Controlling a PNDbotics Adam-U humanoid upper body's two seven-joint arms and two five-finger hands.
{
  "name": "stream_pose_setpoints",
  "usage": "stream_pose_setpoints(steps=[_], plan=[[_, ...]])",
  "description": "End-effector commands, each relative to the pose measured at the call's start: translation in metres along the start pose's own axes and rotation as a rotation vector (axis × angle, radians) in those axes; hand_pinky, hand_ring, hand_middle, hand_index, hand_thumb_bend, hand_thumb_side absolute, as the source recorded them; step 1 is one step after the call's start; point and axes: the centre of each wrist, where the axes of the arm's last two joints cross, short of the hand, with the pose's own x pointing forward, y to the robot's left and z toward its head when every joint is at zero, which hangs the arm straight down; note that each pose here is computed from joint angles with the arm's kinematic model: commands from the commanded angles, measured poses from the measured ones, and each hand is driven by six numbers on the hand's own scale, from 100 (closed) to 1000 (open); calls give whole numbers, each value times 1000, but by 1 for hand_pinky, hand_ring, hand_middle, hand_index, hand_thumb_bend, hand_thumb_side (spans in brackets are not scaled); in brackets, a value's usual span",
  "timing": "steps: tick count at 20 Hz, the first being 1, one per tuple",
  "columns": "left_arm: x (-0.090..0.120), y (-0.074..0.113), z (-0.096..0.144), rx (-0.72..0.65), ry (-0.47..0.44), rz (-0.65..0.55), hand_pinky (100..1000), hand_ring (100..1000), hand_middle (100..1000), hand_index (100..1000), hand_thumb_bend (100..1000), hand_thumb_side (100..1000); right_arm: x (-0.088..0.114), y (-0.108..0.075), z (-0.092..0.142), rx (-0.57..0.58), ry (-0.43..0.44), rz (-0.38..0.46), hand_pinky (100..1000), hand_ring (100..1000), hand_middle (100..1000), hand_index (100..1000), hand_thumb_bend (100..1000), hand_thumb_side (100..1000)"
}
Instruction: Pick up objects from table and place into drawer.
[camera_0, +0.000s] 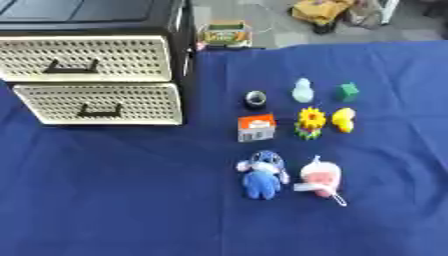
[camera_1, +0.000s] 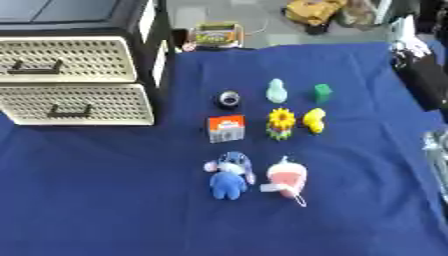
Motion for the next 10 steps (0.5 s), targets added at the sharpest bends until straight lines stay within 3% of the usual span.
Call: stream_pose_setpoints(steps=[1,5,8,9,10], plan=[[11,12,-21,-5,-116,-113,540,612,598,819,100,932,4,-9,-6,-14,-38,33,658,625,560,762,100,693],[24,18,-41,-28,-205,-254,538,625,612,829,100,962,5,-12,-9,-28,-60,41,661,634,571,765,100,709],[31,23,-51,-62,-242,-350,543,636,625,846,100,1000,7,-14,-12,-62,-84,35,668,652,595,775,100,777],[33,25,-55,-82,-254,-387,546,642,637,860,100,1000,7,-15,-13,-79,-98,28,679,671,623,792,100,894],[35,26,-58,-100,-262,-423,546,643,641,864,100,1000,8,-16,-14,-93,-112,20,681,676,631,799,100,936]])
